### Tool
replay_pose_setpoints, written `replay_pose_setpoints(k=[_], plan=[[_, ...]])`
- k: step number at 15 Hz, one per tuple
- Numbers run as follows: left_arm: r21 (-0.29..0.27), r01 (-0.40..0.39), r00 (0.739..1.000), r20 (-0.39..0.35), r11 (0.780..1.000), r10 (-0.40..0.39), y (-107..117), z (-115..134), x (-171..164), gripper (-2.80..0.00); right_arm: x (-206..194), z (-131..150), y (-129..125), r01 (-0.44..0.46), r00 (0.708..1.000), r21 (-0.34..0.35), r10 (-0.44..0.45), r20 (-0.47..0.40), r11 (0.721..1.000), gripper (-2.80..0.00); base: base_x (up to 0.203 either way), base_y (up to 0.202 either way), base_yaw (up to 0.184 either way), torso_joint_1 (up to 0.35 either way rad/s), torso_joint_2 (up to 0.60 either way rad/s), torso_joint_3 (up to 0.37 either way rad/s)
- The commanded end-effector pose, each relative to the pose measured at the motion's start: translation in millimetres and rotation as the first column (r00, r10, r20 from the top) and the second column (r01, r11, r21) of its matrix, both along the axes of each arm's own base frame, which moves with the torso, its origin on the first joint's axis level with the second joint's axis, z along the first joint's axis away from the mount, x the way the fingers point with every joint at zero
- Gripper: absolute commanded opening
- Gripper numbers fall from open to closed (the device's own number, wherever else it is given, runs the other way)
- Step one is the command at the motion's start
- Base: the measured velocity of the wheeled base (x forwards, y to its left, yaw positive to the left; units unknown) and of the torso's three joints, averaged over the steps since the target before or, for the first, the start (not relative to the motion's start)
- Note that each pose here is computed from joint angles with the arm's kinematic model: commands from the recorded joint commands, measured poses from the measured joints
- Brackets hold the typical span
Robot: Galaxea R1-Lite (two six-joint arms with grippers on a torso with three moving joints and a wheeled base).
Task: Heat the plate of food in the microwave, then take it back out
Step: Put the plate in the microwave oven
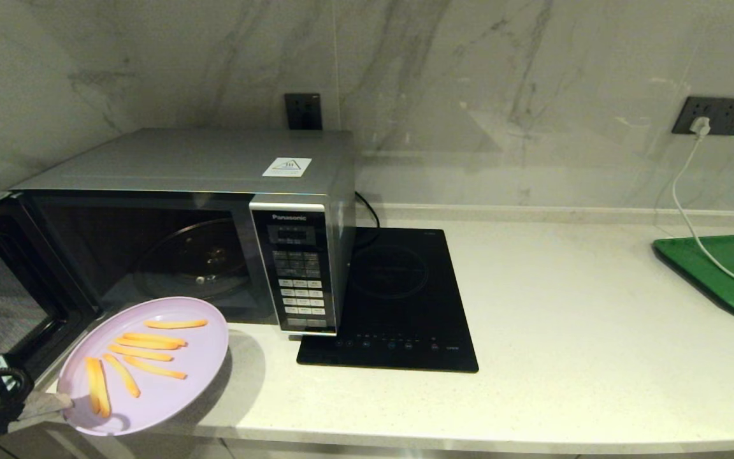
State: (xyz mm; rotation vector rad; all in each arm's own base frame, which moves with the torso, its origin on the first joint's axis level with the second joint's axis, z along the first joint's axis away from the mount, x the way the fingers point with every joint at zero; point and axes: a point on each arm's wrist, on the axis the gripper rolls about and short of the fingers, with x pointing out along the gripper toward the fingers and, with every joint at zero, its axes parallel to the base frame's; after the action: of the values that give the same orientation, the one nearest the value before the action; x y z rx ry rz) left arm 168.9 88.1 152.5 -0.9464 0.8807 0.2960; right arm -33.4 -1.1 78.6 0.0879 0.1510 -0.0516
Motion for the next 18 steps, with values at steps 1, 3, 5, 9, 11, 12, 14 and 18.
replay_pose_setpoints(k=[1, 3, 5, 9, 11, 12, 14, 18], plan=[[-0.090, -0.108, 0.993, -0.046, 0.990, 0.104, 14, -4, 18, -2.80, 0, 0, 0, 0.000, 1.000, 0.000, 0.000, -0.002, 1.000, -2.80, 0.000, 0.000, 0.000, 0.000, 0.00, 0.000], [-0.126, -0.136, 0.990, -0.060, 0.983, 0.129, 15, -4, 29, -2.80, 0, 0, 0, 0.000, 1.000, 0.000, 0.000, -0.002, 1.000, -2.80, 0.000, 0.000, 0.000, 0.000, 0.00, 0.000], [-0.166, -0.164, 0.985, -0.076, 0.972, 0.153, 12, -3, 40, -2.80, 0, 0, 0, 0.000, 1.000, 0.000, 0.000, -0.002, 1.000, -2.80, 0.000, 0.000, 0.000, 0.000, 0.00, 0.000], [-0.214, -0.236, 0.971, -0.076, 0.948, 0.225, 6, 8, 59, -2.80, 0, -1, 0, 0.000, 1.000, 0.000, 0.000, -0.003, 1.000, -2.80, 0.000, 0.000, 0.000, 0.000, 0.00, 0.000], [-0.215, -0.275, 0.962, -0.060, 0.937, 0.268, 4, 13, 68, -2.80, 0, 0, 0, 0.000, 1.000, 0.000, 0.000, -0.002, 1.000, -2.80, 0.000, 0.000, 0.000, 0.000, 0.00, 0.000], [-0.186, -0.297, 0.955, -0.047, 0.937, 0.294, 2, 13, 73, -2.80, 0, 0, 0, 0.000, 1.000, 0.000, 0.000, -0.002, 1.000, -2.80, 0.000, 0.000, 0.000, 0.000, 0.00, 0.000], [-0.141, -0.330, 0.943, 0.002, 0.933, 0.334, -6, 16, 85, -2.80, 0, 0, 0, 0.000, 1.000, 0.000, 0.000, -0.002, 1.000, -2.80, 0.000, 0.000, 0.000, 0.000, 0.00, 0.000], [-0.158, -0.380, 0.919, 0.051, 0.911, 0.392, -22, 22, 99, -2.80, 0, 0, 0, 0.000, 1.000, 0.000, 0.000, -0.002, 1.000, -2.80, 0.000, 0.000, 0.000, 0.000, 0.00, 0.000]])
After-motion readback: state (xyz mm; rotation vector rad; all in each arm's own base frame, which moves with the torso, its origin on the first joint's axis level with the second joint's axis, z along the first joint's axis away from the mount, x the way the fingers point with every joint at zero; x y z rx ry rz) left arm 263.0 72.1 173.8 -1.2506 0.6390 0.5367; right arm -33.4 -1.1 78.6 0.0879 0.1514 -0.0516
